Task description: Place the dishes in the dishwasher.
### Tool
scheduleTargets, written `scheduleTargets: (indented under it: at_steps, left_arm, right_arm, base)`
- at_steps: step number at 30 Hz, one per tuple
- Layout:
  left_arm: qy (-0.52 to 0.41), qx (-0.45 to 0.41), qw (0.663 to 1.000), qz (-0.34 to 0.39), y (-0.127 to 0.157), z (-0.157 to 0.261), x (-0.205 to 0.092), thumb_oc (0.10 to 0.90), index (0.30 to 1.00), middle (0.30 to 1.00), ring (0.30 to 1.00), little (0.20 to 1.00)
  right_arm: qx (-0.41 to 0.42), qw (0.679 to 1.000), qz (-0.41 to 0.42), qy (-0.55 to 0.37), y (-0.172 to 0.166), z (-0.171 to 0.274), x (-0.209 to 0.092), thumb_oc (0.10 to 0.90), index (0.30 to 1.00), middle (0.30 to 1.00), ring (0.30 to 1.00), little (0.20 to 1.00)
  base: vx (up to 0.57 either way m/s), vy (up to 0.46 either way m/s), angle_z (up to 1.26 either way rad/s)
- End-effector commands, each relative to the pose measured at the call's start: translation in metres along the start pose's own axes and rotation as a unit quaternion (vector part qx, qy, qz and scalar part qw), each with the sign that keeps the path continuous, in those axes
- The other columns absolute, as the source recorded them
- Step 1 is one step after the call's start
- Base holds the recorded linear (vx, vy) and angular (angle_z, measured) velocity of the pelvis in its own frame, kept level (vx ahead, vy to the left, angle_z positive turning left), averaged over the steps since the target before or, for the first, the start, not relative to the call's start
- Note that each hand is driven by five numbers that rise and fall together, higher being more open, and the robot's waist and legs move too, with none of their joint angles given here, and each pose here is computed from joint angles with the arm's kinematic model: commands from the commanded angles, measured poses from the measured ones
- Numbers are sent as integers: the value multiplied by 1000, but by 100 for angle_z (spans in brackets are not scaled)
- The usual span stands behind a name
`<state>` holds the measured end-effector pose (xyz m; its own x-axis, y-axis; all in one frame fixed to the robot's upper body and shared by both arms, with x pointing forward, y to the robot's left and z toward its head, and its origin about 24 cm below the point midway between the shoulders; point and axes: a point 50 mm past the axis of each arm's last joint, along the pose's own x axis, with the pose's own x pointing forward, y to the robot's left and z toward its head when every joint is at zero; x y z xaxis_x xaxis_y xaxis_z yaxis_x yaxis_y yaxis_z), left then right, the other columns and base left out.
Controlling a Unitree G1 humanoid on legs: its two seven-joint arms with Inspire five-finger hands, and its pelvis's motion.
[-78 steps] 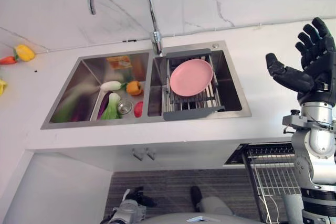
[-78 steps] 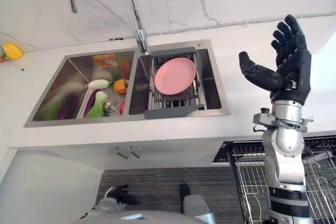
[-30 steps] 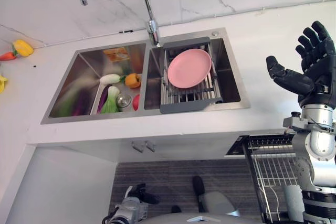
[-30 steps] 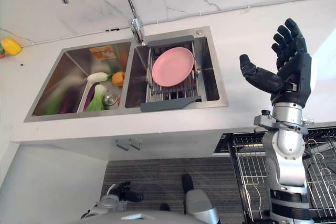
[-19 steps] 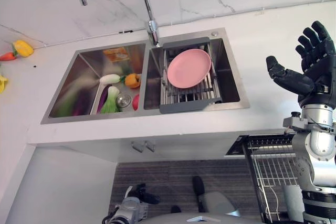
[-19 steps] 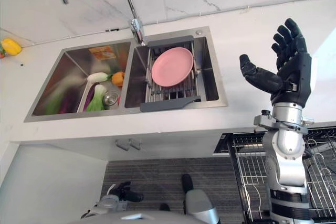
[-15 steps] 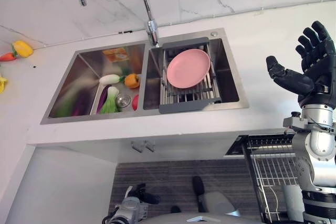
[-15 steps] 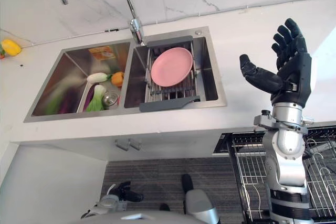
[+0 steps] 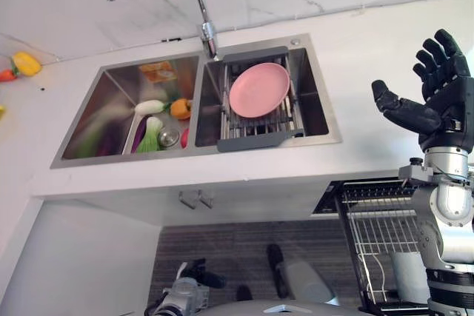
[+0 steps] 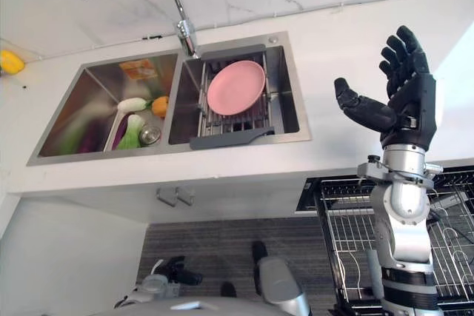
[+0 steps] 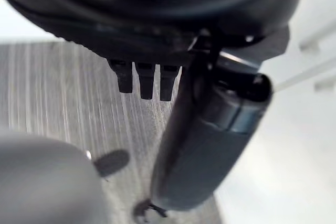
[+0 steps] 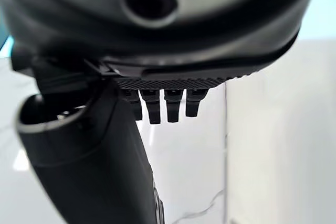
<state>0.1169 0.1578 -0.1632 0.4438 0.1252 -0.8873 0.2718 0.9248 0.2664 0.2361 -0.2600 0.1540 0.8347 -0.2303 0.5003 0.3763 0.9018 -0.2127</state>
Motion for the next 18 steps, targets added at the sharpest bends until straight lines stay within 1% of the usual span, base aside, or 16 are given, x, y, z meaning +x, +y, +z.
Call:
scheduleTargets:
  at_steps: [1,4,10,12,15,17,18]
  left_arm:
    - [-91,68,993,-12,-3,45,2,800,900,900,900,900]
    - [-57,83,995,-4,4,27,4,800,900,900,900,900]
    - [-23,88,996,3,8,7,3,800,900,900,900,900]
    - [-7,65,998,12,11,-2,2,800,900,900,900,900]
    - [-5,61,998,13,11,-4,2,800,900,900,900,900]
    - [-5,61,998,15,12,-5,1,800,900,900,900,900]
    - [-6,61,998,16,13,-5,1,800,900,900,900,900]
  right_arm:
    - [-42,997,33,-61,3,28,-20,800,900,900,900,900]
    - [-87,990,38,-109,-1,44,-12,800,900,900,900,900]
    - [-116,981,49,-150,3,56,-6,800,900,900,900,900]
    - [-155,969,56,-183,7,66,-1,800,900,900,900,900]
    - [-175,959,70,-212,12,75,4,800,900,900,900,900]
    - [-199,950,86,-227,18,78,8,800,900,900,900,900]
    - [-224,940,98,-238,20,81,12,800,900,900,900,900]
  base:
    - [90,-6,-19]
    - [74,-12,-5]
    - [33,-12,-4]
    - [6,-8,-3]
    - [6,-7,4]
    - [-6,-10,6]
    - [-13,-21,14]
